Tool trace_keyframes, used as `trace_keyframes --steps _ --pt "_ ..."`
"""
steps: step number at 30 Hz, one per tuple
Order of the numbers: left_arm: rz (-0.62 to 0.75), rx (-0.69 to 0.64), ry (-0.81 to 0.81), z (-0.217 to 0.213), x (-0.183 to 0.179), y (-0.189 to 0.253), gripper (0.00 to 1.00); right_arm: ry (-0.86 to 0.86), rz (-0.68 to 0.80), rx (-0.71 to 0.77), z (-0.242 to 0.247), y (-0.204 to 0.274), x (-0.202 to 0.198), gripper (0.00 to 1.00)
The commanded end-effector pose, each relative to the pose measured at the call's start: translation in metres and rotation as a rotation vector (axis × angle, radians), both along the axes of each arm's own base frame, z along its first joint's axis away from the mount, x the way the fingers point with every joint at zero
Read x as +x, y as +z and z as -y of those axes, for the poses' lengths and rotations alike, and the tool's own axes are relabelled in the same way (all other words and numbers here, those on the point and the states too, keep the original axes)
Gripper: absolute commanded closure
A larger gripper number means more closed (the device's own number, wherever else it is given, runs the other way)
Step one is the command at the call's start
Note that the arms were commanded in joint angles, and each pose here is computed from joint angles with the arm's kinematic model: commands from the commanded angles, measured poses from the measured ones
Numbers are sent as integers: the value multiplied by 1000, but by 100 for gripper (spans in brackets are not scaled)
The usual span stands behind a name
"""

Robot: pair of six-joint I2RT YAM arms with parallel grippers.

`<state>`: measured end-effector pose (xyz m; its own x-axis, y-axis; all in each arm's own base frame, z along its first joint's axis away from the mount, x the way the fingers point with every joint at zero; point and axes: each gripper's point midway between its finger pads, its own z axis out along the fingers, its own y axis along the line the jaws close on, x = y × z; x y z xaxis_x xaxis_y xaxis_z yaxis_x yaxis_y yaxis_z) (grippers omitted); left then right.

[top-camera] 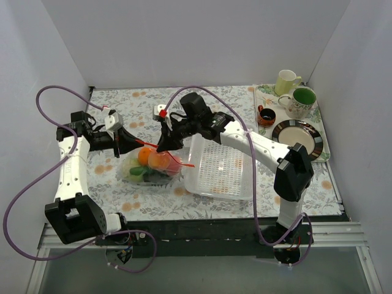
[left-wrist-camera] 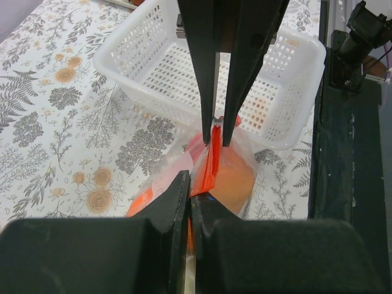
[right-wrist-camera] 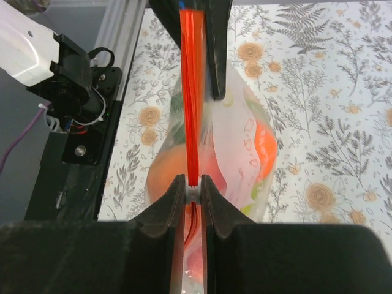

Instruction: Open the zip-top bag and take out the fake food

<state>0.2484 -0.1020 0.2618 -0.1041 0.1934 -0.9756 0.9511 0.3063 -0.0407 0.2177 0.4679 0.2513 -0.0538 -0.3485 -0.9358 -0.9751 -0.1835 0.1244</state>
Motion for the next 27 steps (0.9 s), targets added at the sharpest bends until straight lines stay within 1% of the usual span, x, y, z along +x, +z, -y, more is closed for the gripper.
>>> trace_keyframes --steps 1,2,3,4,5,6,8,9,10,11,12,18,24,27 --pt "64 -53 16 -1 15 45 100 -71 34 -4 21 8 14 95" --pt "61 -53 22 -3 18 48 100 -79 34 -8 22 6 17 95" --pt "105 -36 35 -7 26 58 100 -97 38 -16 25 4 20 95" --pt "113 -32 46 -10 30 61 100 -112 41 -16 27 2 25 95" --pt "67 -45 73 -12 32 64 100 -123 47 -13 28 4 27 95" --pt "120 -26 93 -18 43 71 100 -147 47 -20 30 0 32 96" --pt "96 -19 148 -26 52 73 100 -180 50 -23 37 -6 40 96" --pt "138 -5 173 -35 59 76 100 -193 45 -29 40 -9 43 96" --pt "149 2 193 -40 62 78 100 -205 30 -41 44 -17 45 96" --pt "131 -7 214 -44 65 78 100 -210 28 -40 46 -18 46 96" --pt "161 1 244 -55 72 81 100 -222 28 -48 48 -22 48 96" --pt "179 -3 350 -93 90 84 100 -255 11 -96 60 -48 50 96" --pt "171 -37 320 -91 84 80 100 -281 8 -106 57 -56 57 93" --pt "161 -59 300 -85 75 74 100 -309 3 -113 54 -58 66 86"
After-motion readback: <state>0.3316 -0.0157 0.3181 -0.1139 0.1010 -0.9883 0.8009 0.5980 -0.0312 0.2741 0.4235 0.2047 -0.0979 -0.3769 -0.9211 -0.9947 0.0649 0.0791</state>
